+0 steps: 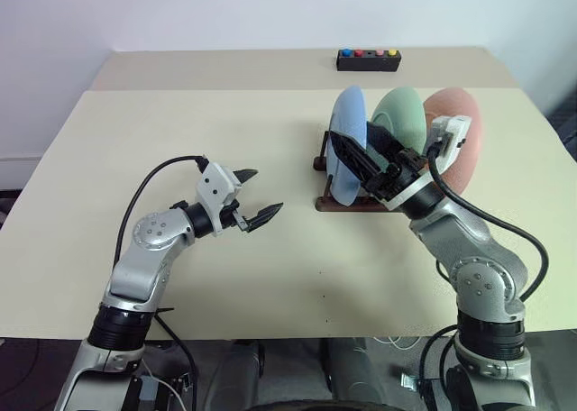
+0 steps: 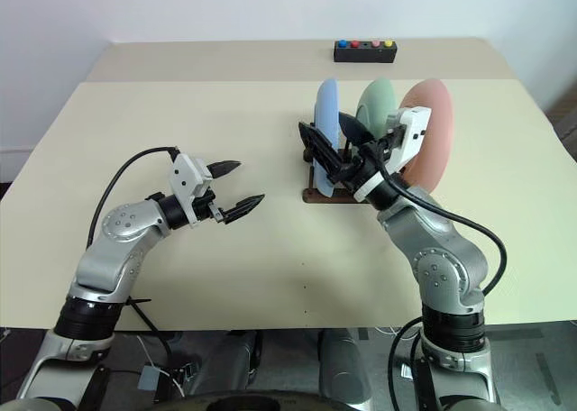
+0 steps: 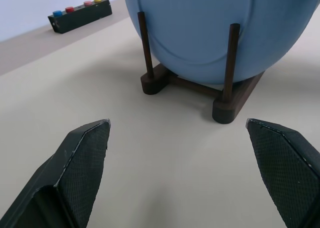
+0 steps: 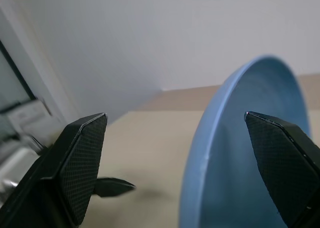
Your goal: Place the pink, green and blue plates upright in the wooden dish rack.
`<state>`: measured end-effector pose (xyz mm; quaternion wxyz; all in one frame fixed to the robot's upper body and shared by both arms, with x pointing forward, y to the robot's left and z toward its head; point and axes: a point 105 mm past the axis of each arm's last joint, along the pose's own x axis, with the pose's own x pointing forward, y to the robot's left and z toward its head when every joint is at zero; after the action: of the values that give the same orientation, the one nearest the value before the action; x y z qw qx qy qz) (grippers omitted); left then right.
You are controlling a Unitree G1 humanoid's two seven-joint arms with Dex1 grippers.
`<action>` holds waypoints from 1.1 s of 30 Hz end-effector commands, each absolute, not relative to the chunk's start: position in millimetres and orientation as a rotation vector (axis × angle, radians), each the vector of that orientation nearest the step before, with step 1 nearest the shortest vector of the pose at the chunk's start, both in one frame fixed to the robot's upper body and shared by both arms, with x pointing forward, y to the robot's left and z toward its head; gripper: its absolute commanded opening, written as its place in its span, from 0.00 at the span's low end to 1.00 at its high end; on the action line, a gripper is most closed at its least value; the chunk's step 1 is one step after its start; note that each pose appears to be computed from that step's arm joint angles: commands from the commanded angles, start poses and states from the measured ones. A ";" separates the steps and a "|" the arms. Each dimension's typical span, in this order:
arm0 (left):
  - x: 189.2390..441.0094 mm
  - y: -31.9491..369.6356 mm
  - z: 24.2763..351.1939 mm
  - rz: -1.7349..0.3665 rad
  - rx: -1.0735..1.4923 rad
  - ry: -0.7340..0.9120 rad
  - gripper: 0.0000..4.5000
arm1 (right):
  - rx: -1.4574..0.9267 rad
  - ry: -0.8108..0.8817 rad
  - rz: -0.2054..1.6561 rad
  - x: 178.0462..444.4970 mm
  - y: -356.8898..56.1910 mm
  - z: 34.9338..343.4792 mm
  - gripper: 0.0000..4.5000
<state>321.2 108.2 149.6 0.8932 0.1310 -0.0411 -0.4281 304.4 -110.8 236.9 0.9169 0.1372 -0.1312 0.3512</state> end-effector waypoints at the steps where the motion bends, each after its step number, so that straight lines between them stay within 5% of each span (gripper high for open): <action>1: 318.2 105.2 155.7 -0.900 0.282 -0.120 1.00 | 0.071 -0.385 0.802 284.3 -102.2 260.1 0.99; 10: 316.2 104.7 155.6 -0.904 0.281 -0.120 1.00 | -0.175 -0.436 0.743 276.1 -139.7 282.3 0.99; 18: 318.5 106.4 156.7 -0.906 0.290 -0.118 1.00 | -0.238 -0.421 0.745 241.4 -184.1 300.9 0.99; 25: 326.3 129.9 156.7 -0.847 0.334 -0.097 1.00 | -0.326 -0.264 0.470 231.7 -273.5 282.7 0.99; 33: 331.5 157.3 149.2 -0.744 0.367 -0.061 1.00 | -0.326 0.010 0.328 209.5 -343.3 217.7 0.99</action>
<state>330.9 146.6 142.6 0.9076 0.1725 -0.0170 -0.3823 214.9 -329.7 217.3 0.9721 -0.1466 0.0065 0.1833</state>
